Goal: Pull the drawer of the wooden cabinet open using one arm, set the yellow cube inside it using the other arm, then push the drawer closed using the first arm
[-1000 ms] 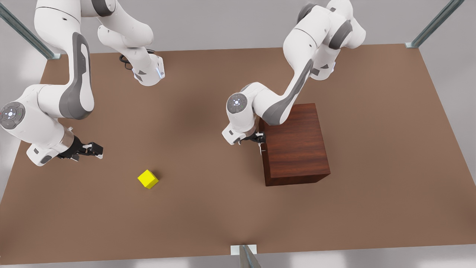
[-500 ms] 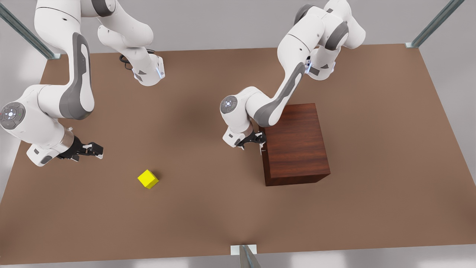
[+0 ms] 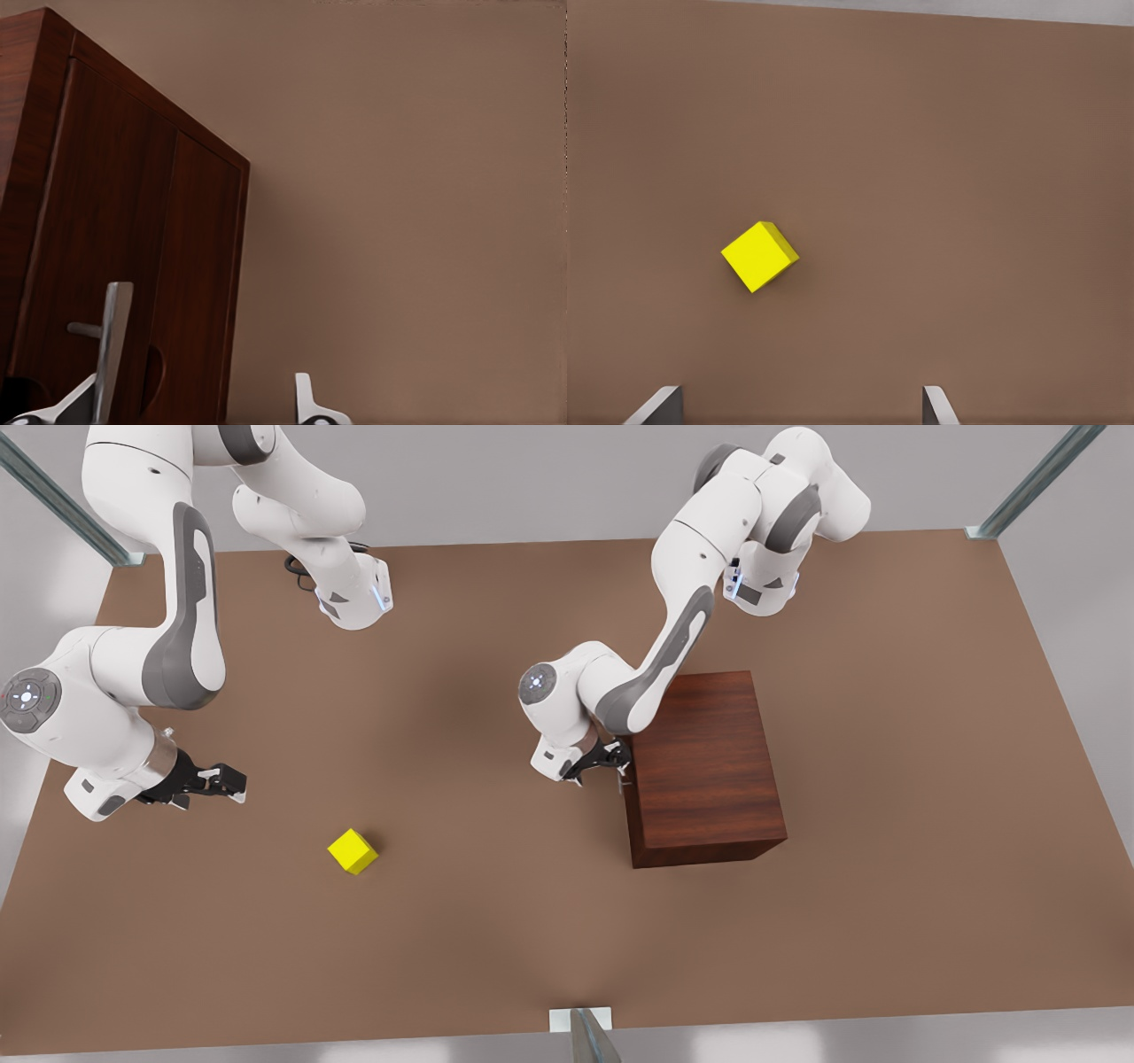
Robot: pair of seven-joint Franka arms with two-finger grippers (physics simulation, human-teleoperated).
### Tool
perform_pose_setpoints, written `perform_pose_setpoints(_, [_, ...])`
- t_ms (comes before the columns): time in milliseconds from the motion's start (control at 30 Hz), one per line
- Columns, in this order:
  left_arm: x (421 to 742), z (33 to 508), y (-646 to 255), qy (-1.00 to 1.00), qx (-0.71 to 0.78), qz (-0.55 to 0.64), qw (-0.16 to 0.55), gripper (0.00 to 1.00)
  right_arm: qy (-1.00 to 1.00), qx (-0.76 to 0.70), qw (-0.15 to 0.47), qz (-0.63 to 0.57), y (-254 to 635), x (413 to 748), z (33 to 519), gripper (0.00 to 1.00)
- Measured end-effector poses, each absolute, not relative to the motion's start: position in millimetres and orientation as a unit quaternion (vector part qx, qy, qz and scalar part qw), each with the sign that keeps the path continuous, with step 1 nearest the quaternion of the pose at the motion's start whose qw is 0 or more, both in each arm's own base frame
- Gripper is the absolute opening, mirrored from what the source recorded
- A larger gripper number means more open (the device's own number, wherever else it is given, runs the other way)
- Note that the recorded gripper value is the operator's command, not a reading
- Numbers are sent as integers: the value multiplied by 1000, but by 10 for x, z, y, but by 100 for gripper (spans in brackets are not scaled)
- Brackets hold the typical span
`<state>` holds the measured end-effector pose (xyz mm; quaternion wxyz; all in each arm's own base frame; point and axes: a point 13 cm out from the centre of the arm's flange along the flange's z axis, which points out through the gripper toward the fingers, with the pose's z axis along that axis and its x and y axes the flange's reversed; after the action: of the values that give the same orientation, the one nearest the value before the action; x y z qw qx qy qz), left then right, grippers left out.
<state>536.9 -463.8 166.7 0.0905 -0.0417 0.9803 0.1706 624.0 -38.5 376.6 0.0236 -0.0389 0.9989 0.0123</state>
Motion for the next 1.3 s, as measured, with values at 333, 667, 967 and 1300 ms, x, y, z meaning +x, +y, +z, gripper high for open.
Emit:
perform_pose_setpoints(333, [5401,1668,-4754,980,-69,157,99,100,1000,1,23,-19,-453,6267,3786,100])
perform_pose_setpoints(667, [5407,1660,-4909,980,-85,140,111,100,985,173,27,-1,-380,6450,3730,100])
perform_pose_setpoints(967, [5408,1685,-4989,979,-95,134,120,100,965,260,25,-1,-355,6454,3694,100])
perform_pose_setpoints(1300, [5405,1718,-5032,978,-102,130,125,100,949,316,25,0,-337,6455,3689,100])
